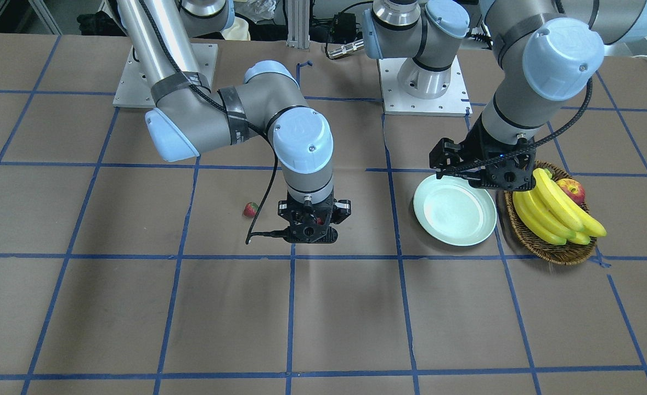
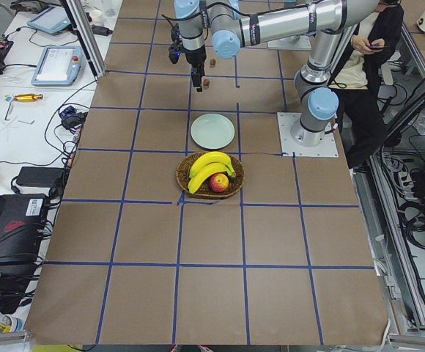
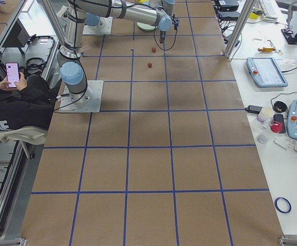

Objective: Collect all strawberries into plate
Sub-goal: 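Carry the second strawberry beside the first and set it down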

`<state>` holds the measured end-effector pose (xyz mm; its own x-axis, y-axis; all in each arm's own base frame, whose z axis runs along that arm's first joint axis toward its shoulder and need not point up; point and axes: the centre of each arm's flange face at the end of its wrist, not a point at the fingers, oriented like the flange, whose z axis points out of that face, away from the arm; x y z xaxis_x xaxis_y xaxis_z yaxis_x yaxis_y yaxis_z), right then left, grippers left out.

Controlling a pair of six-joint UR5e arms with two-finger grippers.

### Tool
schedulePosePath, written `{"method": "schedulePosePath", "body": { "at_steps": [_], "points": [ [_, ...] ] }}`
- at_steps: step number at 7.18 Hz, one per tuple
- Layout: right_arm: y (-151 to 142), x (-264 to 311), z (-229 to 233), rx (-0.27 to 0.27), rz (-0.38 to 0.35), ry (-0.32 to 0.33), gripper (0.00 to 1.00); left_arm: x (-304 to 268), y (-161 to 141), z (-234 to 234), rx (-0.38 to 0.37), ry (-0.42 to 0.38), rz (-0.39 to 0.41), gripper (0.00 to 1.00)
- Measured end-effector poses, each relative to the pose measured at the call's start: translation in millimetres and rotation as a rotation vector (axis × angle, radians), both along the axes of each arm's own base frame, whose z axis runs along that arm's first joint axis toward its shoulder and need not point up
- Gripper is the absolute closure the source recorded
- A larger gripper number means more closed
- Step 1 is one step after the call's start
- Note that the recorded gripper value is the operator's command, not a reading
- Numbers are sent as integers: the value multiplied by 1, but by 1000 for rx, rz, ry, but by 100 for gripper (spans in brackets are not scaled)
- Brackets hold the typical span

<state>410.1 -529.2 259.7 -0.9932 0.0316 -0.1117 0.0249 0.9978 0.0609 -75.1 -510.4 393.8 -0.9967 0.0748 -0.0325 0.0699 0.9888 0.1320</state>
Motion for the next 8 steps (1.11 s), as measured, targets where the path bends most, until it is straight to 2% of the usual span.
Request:
{"method": "schedulePosePath", "body": {
  "at_steps": [3,5,6,7,8],
  "points": [
    [10,31,-29,21,41,-59,100,0,0,-1,7,1,1,0],
    [13,38,-44,44,63,-68,88,0,1,-4,17,3,0,0],
    [15,40,-52,57,80,-75,76,0,3,-11,31,3,1,0],
    [16,40,-58,71,98,-80,51,-1,8,-21,52,2,2,0],
    [18,40,-62,81,109,-81,38,-1,11,-31,67,2,2,0]
  ]
}}
